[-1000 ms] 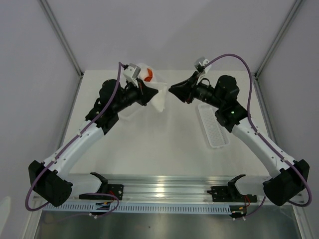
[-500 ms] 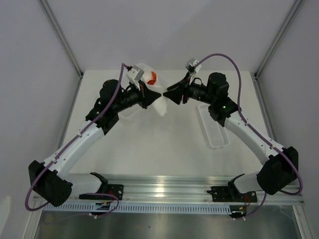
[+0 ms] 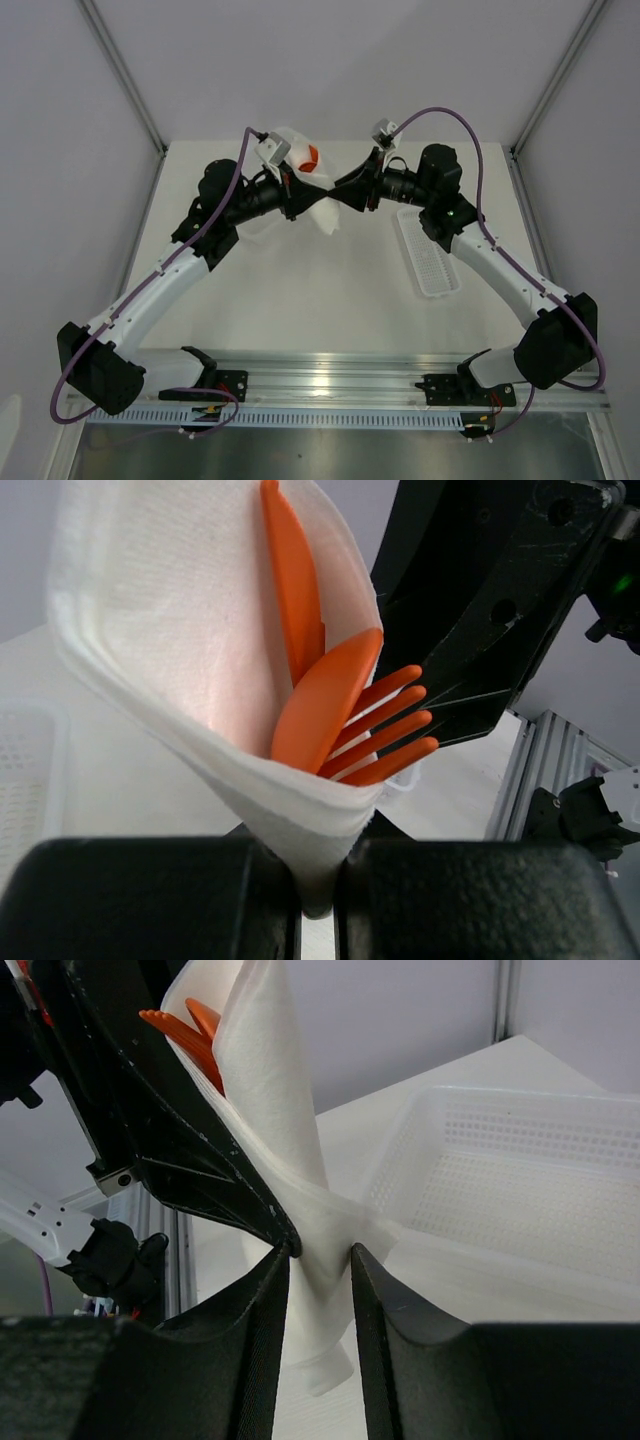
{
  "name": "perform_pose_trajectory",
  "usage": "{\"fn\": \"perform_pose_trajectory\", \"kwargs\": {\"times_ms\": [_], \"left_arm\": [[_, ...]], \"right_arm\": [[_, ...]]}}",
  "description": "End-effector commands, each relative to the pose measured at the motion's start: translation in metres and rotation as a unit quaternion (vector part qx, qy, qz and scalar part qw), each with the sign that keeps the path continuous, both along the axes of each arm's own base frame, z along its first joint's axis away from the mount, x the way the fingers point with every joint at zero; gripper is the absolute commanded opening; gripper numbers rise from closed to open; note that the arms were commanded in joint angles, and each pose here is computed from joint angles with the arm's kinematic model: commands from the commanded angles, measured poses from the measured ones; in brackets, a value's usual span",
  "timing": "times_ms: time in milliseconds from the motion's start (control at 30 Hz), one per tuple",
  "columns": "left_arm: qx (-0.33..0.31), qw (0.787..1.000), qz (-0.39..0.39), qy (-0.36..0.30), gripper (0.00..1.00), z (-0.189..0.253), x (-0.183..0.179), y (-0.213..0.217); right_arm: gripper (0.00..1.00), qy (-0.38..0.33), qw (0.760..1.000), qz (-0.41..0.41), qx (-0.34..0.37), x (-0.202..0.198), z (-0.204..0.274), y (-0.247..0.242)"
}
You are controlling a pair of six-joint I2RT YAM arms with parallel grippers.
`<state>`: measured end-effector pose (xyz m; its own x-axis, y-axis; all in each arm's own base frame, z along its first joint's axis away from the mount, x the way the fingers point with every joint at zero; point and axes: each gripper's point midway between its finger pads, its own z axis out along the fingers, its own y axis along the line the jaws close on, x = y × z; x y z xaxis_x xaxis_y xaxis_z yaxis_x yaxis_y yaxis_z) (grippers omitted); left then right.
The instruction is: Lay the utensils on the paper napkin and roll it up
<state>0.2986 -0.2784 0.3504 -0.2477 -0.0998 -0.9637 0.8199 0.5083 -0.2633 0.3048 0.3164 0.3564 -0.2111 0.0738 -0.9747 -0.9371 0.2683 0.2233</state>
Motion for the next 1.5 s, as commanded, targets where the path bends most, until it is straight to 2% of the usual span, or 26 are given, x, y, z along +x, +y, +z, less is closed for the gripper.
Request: {"fn": "perform_pose_trajectory", "kwargs": {"times_ms": [0, 200, 367, 667, 933, 1467], "left_arm": [[-0.019, 0.998, -0.041, -0.046, 0.01, 0.025, -0.017, -0.005], [-0.028, 0.992, -0.112, -0.055, 0.01, 0.028, -0.042, -0.011], [-0.028, 0.989, -0.128, -0.072, 0.01, 0.032, -0.047, -0.011], [-0.033, 0.979, -0.176, -0.100, 0.01, 0.040, -0.061, -0.015], [-0.035, 0.978, -0.180, -0.102, 0.01, 0.043, -0.062, -0.016], [-0.053, 0.982, -0.156, -0.095, 0.01, 0.052, -0.052, -0.017]], "right_arm": [[0.36, -0.029, 0.999, 0.031, 0.023, -0.007, 0.019, 0.005], [0.37, -0.024, 0.997, 0.064, 0.021, -0.016, 0.013, 0.004], [0.33, -0.029, 0.995, 0.093, 0.016, -0.027, 0.011, -0.002], [0.34, -0.033, 0.988, 0.150, -0.005, -0.046, 0.000, -0.007], [0.36, -0.032, 0.987, 0.154, -0.003, -0.048, 0.000, -0.006], [0.29, -0.029, 0.989, 0.145, -0.011, -0.046, -0.006, 0.005]]}}
